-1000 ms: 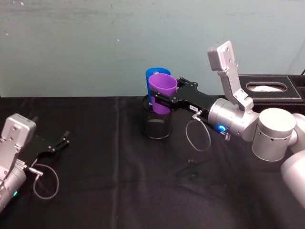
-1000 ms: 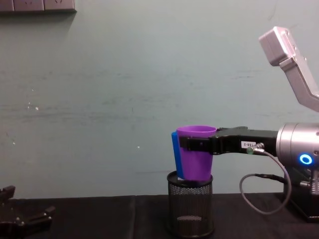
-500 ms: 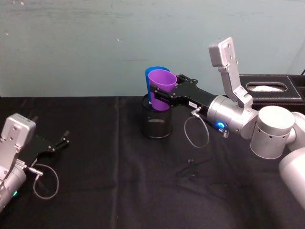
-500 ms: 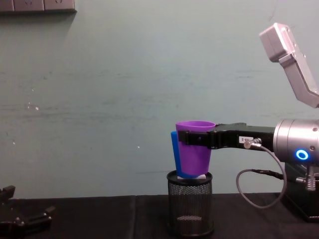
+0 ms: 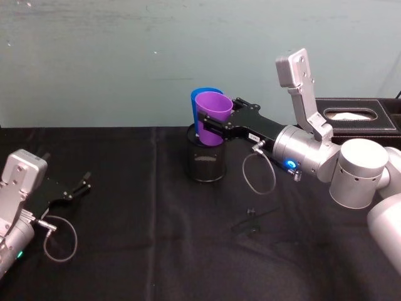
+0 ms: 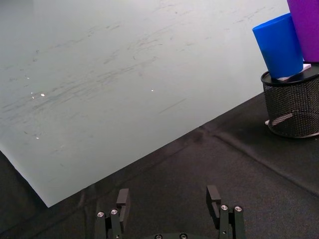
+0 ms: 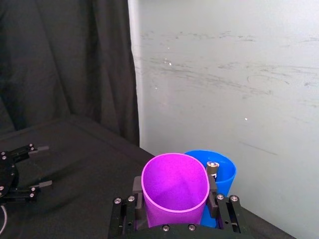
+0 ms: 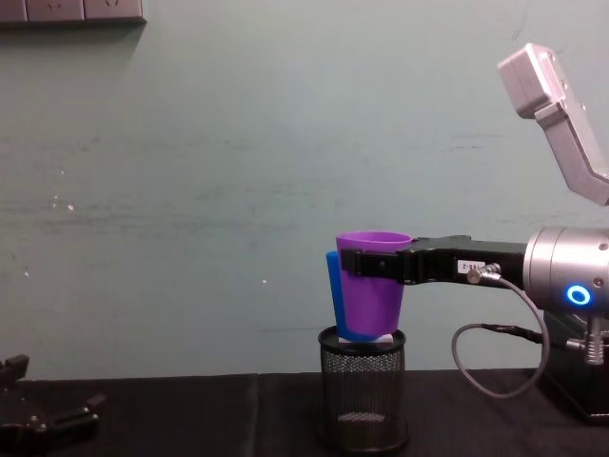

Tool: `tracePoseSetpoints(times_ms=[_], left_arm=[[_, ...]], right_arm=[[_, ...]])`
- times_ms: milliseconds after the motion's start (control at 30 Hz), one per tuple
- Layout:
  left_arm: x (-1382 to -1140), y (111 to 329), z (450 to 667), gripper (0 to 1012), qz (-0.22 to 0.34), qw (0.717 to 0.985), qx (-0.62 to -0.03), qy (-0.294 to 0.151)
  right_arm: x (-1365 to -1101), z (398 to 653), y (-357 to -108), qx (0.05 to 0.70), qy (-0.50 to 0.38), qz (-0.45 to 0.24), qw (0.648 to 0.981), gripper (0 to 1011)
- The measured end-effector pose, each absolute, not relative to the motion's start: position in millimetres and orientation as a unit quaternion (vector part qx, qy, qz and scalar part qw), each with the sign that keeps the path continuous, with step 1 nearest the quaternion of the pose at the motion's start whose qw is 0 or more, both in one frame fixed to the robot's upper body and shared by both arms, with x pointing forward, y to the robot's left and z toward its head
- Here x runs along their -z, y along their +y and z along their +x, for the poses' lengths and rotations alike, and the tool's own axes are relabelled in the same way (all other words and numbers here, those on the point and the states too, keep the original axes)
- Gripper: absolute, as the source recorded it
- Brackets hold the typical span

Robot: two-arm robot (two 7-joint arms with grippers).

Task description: Pick up one cup with a gripper and tap it against the other cup.

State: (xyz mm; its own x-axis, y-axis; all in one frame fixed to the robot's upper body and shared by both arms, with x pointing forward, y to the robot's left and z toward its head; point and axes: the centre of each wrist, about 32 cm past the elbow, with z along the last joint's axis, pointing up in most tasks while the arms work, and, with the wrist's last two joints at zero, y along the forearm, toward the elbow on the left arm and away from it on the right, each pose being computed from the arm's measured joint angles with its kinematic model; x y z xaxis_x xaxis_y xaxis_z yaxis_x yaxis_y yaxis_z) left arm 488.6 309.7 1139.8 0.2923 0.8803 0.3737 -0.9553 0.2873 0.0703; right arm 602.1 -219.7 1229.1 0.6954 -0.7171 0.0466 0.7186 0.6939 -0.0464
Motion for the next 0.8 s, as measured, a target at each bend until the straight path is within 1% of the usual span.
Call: tracePoseSetpoints(times_ms=[800], left_arm=[[-1139.8, 309.7, 488.6, 1000, 0.141, 0.791, -0.580, -0.132]], right_arm=[[-1228.9, 601.8, -219.2, 0.390, -0.013, -0.031, 0.920, 722]])
